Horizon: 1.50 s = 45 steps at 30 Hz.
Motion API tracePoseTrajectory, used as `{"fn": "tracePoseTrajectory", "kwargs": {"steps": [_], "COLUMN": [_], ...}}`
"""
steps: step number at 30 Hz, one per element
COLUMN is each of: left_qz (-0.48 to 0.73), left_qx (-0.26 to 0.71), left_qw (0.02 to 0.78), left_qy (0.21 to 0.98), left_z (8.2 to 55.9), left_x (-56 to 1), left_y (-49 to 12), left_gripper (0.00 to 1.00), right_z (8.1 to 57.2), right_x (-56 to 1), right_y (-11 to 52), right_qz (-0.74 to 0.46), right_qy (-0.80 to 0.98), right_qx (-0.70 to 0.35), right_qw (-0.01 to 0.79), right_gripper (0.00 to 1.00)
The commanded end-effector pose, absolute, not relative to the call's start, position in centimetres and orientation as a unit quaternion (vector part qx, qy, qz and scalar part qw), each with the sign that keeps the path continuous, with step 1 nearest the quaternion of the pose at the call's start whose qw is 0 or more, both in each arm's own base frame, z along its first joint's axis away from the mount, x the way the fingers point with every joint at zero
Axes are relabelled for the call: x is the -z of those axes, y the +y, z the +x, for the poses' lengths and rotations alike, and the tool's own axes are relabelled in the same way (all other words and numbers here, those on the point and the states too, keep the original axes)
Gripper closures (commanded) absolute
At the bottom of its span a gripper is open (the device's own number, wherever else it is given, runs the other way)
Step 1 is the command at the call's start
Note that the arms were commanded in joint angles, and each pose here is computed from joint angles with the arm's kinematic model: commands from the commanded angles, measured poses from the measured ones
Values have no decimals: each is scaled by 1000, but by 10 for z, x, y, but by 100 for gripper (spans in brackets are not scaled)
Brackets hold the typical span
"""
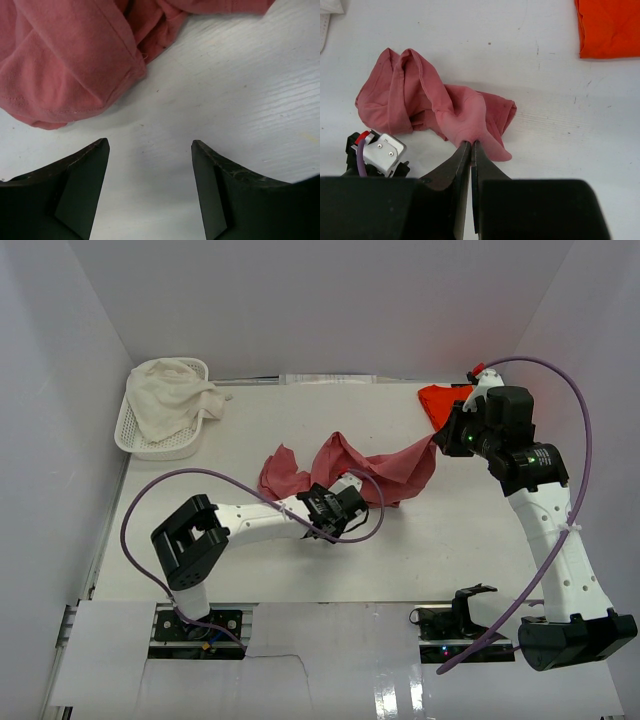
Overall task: Fold and stack the t-shirts
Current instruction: Flatten out the tshirt
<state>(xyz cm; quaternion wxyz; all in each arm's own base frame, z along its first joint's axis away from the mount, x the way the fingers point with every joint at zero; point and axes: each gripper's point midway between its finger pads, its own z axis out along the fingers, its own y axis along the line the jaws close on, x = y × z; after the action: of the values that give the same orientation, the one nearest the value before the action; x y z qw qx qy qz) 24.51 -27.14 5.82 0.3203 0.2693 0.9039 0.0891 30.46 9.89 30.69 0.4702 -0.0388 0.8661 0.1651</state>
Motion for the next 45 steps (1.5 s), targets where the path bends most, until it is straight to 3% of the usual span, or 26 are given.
{"fn": "tracePoseTrajectory", "kwargs": {"steps": [1, 13, 21, 32, 36, 40, 41, 45], "left_qz": [259, 268, 227, 218, 221, 212, 211, 200], "left_qx": [-56, -37, -32, -34, -35, -49, -52, -61], "left_qw": [363, 365, 363, 340, 335, 338, 337, 343], "left_qy": [893, 891, 903, 914, 915, 916, 916, 916], "left_z": [257, 283, 321, 333, 335, 340, 340, 345], "left_x": [-81, -70, -77, -64, -60, -58, -57, -60], "left_y": [-294, -313, -288, -283, -283, -276, -274, -268], "left_gripper": [23, 22, 22, 22, 33, 37, 43, 41], "right_z": [310, 309, 307, 308, 307, 307, 307, 307], "right_x": [-322, -319, -315, -311, -312, -311, -311, -311], "right_y": [102, 101, 100, 101, 100, 99, 99, 99], "right_qz": [-43, -44, -47, -49, -48, -49, -49, -49], "right_qy": [849, 850, 851, 852, 852, 852, 852, 852], "right_qx": [-174, -173, -169, -170, -168, -167, -167, -167], "right_qw": [496, 496, 495, 492, 494, 494, 494, 494], "right_gripper": [92, 92, 92, 92, 92, 92, 92, 92]}}
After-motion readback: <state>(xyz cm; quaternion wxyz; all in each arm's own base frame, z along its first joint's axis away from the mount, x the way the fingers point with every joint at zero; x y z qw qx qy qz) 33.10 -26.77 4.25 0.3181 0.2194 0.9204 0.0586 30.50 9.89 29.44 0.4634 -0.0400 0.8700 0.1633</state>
